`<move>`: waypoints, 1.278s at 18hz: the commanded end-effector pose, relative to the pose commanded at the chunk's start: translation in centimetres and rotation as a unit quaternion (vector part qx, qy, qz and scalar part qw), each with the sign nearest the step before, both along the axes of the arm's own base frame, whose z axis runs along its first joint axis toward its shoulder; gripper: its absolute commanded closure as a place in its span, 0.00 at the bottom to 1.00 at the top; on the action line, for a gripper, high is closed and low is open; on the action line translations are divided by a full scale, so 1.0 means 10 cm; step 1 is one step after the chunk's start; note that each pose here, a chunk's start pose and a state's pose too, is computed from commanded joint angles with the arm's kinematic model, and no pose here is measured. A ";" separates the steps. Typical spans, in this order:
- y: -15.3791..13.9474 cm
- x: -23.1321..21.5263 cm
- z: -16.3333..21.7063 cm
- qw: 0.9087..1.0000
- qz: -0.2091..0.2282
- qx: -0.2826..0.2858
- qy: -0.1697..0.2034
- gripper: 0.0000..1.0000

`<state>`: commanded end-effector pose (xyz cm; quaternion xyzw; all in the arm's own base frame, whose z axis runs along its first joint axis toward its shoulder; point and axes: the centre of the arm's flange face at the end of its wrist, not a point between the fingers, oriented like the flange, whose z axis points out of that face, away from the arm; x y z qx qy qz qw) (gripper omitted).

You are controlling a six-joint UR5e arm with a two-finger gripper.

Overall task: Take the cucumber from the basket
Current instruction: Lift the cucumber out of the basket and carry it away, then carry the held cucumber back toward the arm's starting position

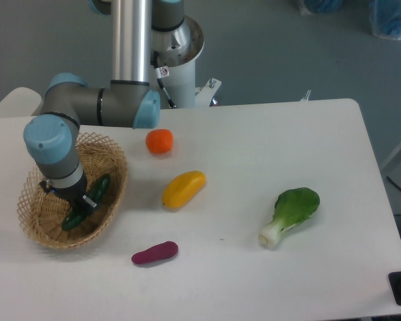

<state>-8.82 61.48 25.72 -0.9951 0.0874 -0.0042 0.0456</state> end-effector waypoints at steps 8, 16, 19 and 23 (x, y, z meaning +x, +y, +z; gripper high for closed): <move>0.25 -0.76 0.98 0.998 0.037 -0.002 -0.048 0.99; -0.19 -2.19 0.86 0.999 0.015 -0.011 -0.051 0.97; -0.26 -2.63 0.77 0.999 -0.009 -0.017 -0.037 0.97; -0.32 -3.30 0.50 0.999 -0.015 -0.037 -0.019 0.97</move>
